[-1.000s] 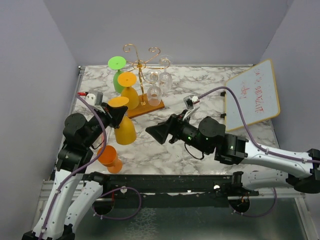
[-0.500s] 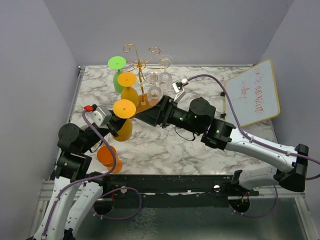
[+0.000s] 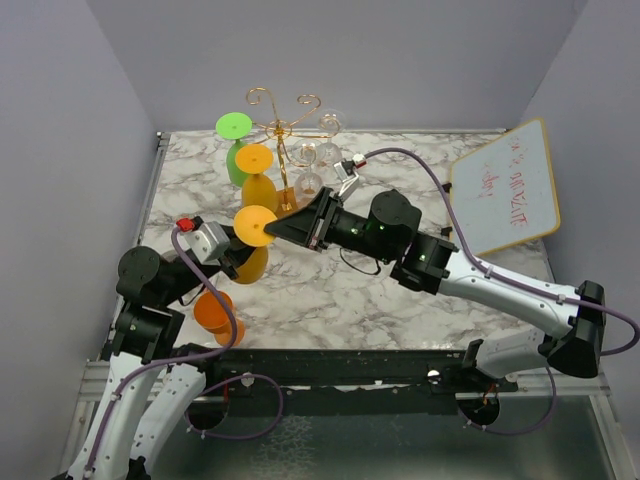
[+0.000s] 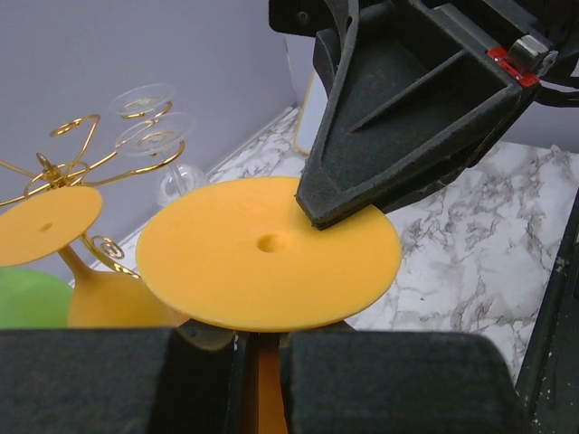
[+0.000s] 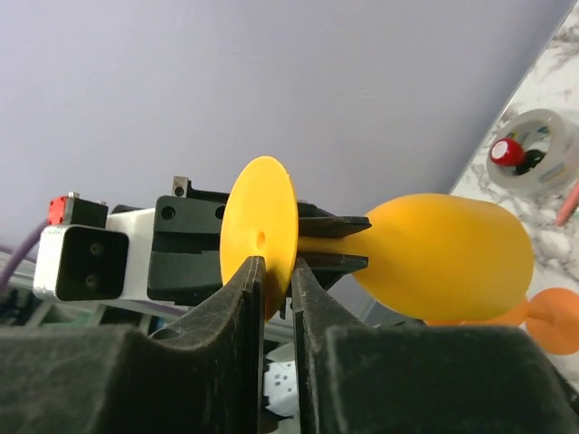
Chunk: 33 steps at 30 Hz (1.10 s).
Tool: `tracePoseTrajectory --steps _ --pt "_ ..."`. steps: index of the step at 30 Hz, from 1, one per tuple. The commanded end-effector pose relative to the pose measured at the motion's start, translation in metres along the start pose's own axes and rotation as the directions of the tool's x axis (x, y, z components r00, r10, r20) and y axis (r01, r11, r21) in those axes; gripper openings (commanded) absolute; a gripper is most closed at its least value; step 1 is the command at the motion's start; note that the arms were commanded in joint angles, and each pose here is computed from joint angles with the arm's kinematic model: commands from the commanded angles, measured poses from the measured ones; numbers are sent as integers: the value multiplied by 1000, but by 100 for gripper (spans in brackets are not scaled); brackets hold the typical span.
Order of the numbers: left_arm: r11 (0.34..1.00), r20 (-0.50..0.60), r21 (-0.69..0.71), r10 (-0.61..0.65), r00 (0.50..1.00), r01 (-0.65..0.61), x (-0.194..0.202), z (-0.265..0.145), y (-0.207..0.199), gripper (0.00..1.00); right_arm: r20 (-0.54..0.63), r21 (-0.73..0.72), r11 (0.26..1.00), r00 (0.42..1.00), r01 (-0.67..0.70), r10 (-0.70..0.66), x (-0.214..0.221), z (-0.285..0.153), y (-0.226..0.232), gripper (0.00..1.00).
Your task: Place the wine glass upside down on the wine glass rack
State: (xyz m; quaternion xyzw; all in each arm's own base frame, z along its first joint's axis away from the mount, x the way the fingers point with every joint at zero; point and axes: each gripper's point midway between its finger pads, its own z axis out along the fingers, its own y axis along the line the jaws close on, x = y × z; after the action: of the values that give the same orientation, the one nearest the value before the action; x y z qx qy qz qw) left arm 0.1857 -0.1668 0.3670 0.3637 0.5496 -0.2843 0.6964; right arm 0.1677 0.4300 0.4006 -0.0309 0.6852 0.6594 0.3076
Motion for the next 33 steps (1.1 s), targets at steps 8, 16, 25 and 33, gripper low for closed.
tracePoseTrajectory --steps 8,16,25,33 --pt "991 16 -43 -124 992 125 6 -8 -5 67 111 -9 996 990 -90 91 -21 -18 1 0" --pt "956 41 -70 -281 959 284 7 -14 -11 83 183 144 983 979 -111 84 -29 -35 -33 0" --pt "656 146 -55 -740 656 753 -20 -7 -14 89 313 352 931 950 -100 -17 -52 -76 -71 0" --pt "586 178 -201 -766 617 785 -17 -8 8 91 464 543 839 839 -17 -284 -111 -129 -76 0"
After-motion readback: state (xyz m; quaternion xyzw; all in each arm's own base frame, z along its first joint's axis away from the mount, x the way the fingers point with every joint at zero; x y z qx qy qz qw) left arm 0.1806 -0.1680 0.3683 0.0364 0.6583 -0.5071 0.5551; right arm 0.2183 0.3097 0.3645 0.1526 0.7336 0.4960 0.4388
